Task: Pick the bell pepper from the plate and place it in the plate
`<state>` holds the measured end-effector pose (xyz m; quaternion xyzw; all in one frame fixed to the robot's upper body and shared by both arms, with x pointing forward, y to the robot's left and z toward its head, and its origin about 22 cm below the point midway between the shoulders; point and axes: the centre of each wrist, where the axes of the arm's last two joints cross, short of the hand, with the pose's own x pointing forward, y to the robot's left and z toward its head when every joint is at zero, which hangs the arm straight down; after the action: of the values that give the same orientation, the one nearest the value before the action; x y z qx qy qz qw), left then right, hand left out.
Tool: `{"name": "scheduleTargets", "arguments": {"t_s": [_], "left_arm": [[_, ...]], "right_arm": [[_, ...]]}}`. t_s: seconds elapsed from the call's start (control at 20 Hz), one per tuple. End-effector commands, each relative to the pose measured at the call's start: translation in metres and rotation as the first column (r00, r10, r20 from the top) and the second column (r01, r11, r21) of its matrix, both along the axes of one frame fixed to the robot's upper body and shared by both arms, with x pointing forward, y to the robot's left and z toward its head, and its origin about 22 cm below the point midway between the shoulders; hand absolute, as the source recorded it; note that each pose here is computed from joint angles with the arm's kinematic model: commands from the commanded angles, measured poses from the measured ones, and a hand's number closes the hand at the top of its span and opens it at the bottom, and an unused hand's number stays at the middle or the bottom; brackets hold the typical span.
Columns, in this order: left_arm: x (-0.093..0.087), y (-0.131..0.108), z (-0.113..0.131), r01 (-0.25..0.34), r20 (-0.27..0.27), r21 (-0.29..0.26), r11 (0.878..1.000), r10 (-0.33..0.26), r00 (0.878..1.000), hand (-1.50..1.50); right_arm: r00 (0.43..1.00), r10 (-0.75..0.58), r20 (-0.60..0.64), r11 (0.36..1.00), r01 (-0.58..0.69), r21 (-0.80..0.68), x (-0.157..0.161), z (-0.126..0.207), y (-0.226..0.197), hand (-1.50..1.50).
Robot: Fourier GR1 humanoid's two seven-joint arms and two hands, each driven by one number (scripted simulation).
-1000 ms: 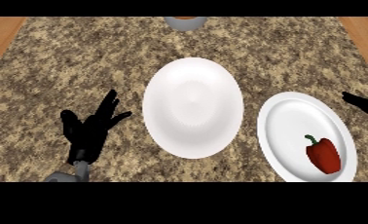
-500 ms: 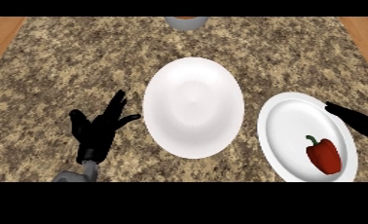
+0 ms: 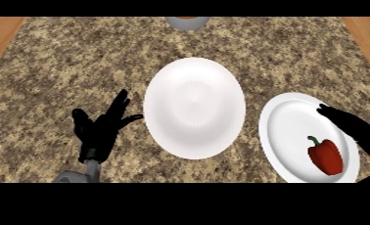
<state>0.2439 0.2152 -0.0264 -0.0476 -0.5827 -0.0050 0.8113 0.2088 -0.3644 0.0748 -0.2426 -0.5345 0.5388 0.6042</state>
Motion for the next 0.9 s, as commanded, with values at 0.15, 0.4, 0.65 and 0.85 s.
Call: {"name": "scheduleTargets", "arguments": {"t_s": [0.15, 0.4, 0.65, 0.85], "left_arm": [[0.000, 0.031, -0.009, -0.059, -0.069, 0.085, 0.995, 0.065, 0.995, 0.00], [-0.012, 0.012, -0.015, -0.047, -0.048, 0.085, 0.995, 0.051, 0.998, 0.00], [-0.006, 0.032, -0.008, -0.066, -0.050, 0.090, 0.994, 0.071, 0.996, 0.00], [-0.019, 0.040, 0.000, -0.061, -0.065, 0.070, 0.996, 0.066, 0.996, 0.00]], "right_arm": [[0.999, 0.011, -0.041, 1.000, -0.012, -0.013, 0.010, -0.036, 0.022, -1.50], [0.992, 0.076, -0.096, 0.988, -0.088, -0.128, 0.013, -0.044, 0.024, 1.50], [0.991, 0.131, -0.025, 0.983, -0.133, -0.128, 0.006, -0.058, 0.011, 1.50], [0.993, 0.109, 0.032, 0.985, -0.104, -0.136, 0.016, -0.037, 0.008, 1.50]]}}
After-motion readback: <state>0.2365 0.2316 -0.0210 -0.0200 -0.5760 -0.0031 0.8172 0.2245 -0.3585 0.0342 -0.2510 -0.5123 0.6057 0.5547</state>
